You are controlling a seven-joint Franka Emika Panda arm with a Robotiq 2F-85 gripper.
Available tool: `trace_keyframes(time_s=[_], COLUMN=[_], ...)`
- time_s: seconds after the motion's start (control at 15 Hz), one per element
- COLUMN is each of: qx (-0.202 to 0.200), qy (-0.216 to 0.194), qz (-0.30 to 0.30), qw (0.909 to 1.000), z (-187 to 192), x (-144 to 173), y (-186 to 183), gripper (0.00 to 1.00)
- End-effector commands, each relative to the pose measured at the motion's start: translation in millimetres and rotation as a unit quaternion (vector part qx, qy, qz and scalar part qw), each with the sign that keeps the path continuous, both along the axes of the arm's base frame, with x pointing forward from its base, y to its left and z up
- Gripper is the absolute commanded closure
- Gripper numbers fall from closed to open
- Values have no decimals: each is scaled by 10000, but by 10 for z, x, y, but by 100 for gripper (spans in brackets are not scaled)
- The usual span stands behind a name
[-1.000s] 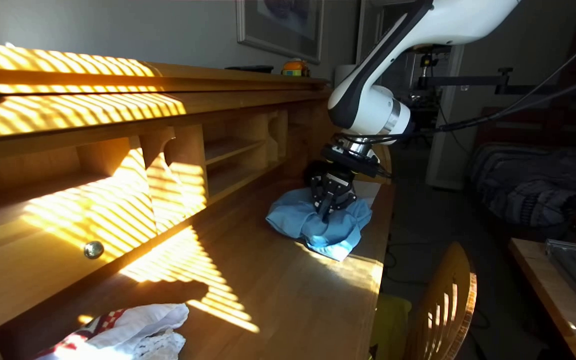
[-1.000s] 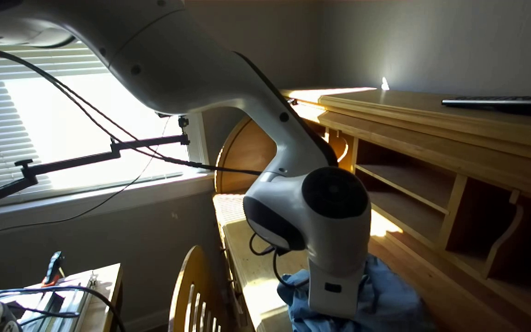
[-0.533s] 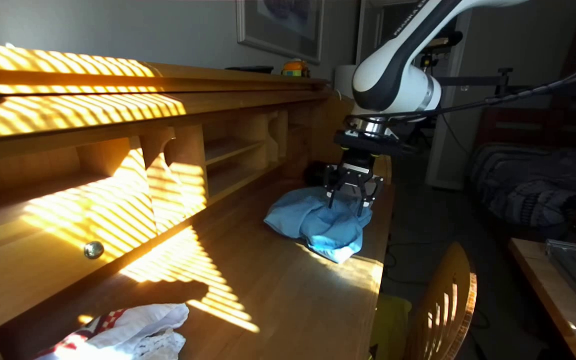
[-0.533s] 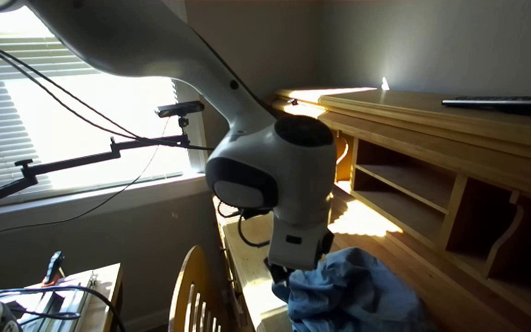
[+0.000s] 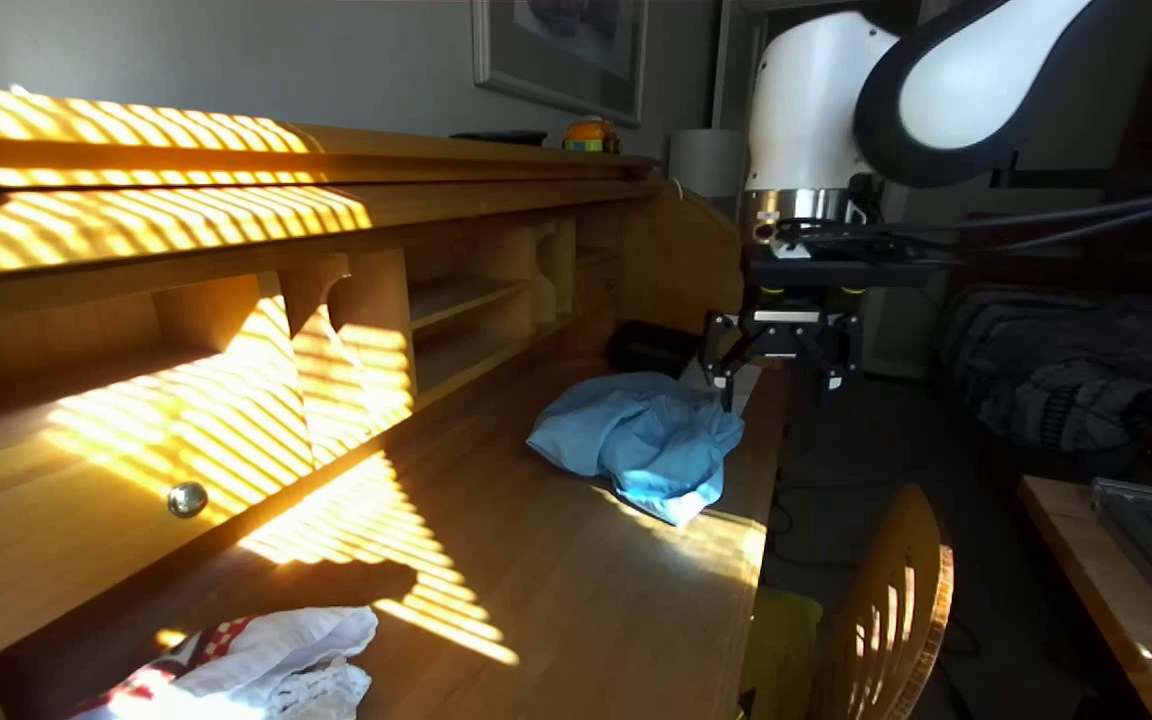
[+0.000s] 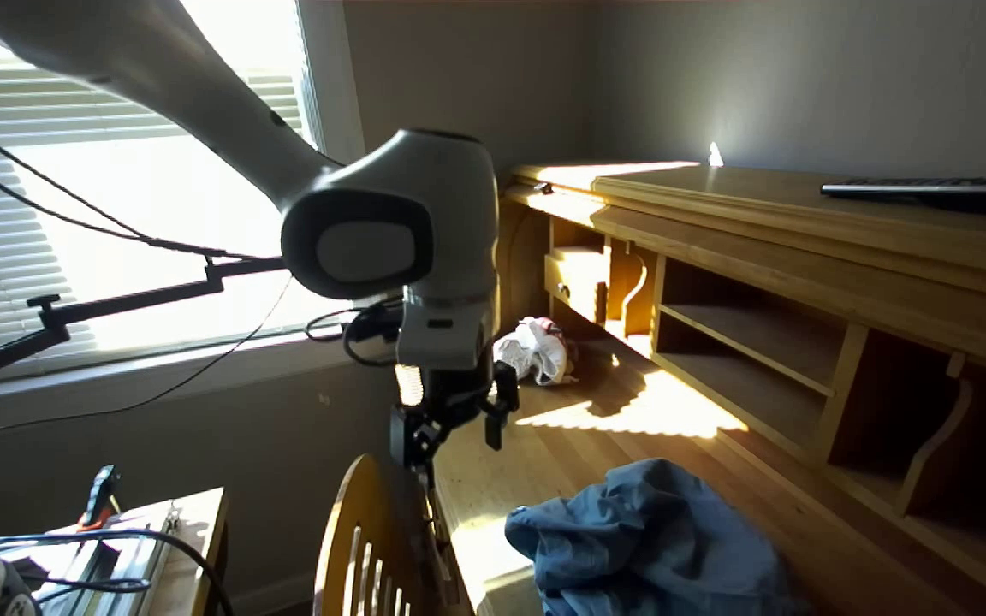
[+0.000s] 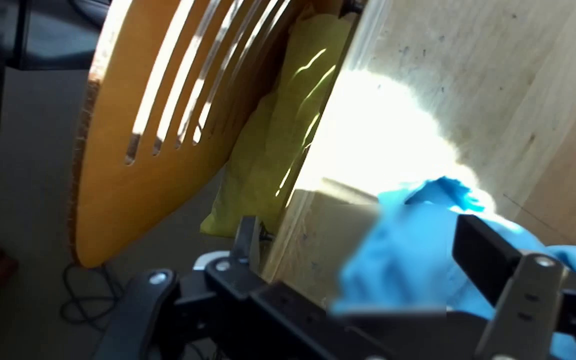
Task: Put the cloth on the desk
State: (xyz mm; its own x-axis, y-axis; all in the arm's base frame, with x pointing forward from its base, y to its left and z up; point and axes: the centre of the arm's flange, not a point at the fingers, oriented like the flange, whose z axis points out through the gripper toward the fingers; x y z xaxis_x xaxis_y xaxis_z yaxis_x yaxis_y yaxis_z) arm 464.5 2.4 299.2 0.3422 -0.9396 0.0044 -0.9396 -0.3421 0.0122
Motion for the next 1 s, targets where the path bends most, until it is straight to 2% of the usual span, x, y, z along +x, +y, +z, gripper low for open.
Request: trace_keyframes(time_s=[0.0, 0.2, 0.33, 0.47, 0.53, 0.6, 0.73, 0.93], qx=[-636, -1536, -1964, -2506, -2782, -2339, -2610, -2658], qy=[-51, 199, 419, 537, 371, 483, 369, 356], qz=[584, 1030, 1124, 1179, 1044, 1176, 1149, 1106], qw=[9963, 9826, 9732, 9594, 9541, 9639, 9578, 9570], z=[668, 1055, 1210, 1309, 1314, 1215, 1267, 1272], x=[-424, -687, -917, -1151, -1228, -1126, -1247, -1235], y=[507, 1060, 1407, 1684, 1780, 1651, 1803, 1775], gripper=[0, 0, 0, 0, 0, 0, 0, 0])
